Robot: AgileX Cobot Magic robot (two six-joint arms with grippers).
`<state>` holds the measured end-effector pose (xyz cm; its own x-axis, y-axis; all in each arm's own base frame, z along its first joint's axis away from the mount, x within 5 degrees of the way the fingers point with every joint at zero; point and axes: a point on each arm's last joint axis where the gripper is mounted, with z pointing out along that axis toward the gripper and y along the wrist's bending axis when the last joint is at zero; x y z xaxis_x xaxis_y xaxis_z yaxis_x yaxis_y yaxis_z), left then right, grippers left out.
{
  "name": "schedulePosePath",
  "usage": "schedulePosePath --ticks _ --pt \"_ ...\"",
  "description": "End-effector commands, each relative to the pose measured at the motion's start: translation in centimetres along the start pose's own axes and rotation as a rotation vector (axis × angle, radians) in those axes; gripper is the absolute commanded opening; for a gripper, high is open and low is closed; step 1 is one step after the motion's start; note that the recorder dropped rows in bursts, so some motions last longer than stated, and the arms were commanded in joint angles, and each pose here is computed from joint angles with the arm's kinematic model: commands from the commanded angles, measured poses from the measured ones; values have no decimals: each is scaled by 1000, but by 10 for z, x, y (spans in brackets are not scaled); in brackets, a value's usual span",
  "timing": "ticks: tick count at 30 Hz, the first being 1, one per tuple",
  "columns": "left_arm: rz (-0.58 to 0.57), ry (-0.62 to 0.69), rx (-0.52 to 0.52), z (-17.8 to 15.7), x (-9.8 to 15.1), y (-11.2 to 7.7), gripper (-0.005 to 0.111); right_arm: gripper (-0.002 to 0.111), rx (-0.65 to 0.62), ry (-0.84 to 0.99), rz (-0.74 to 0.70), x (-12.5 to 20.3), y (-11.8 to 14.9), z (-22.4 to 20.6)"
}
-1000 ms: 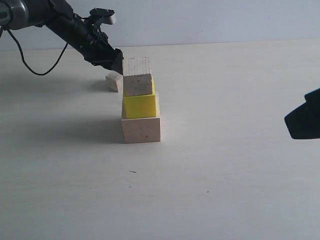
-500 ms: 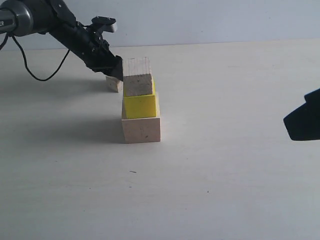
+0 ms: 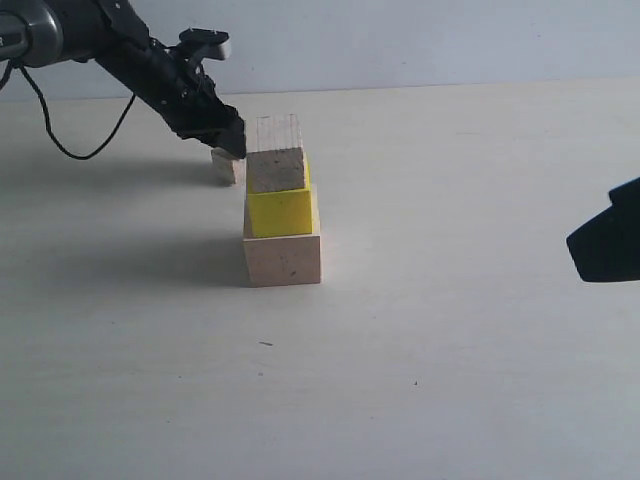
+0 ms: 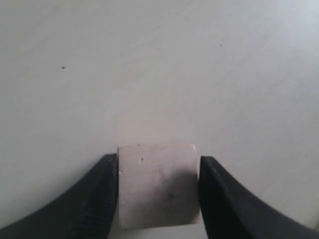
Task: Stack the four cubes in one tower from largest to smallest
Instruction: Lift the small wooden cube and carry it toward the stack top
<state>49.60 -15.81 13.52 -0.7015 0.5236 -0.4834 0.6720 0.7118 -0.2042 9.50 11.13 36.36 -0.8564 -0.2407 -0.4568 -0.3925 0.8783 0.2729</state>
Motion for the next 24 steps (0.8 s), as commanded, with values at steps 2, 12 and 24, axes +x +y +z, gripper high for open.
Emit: schedulePosePath --ticks 2,12,24 --pt "5 -19 -34 -24 -10 -5 0 0 2 -2 -7 1 -1 0" --pt "-4 -54 -46 -95 -24 -17 0 0 2 -2 -9 1 -1 0" --pt "65 -176 -50 -229 -31 -61 0 0 2 -2 -61 1 -1 0"
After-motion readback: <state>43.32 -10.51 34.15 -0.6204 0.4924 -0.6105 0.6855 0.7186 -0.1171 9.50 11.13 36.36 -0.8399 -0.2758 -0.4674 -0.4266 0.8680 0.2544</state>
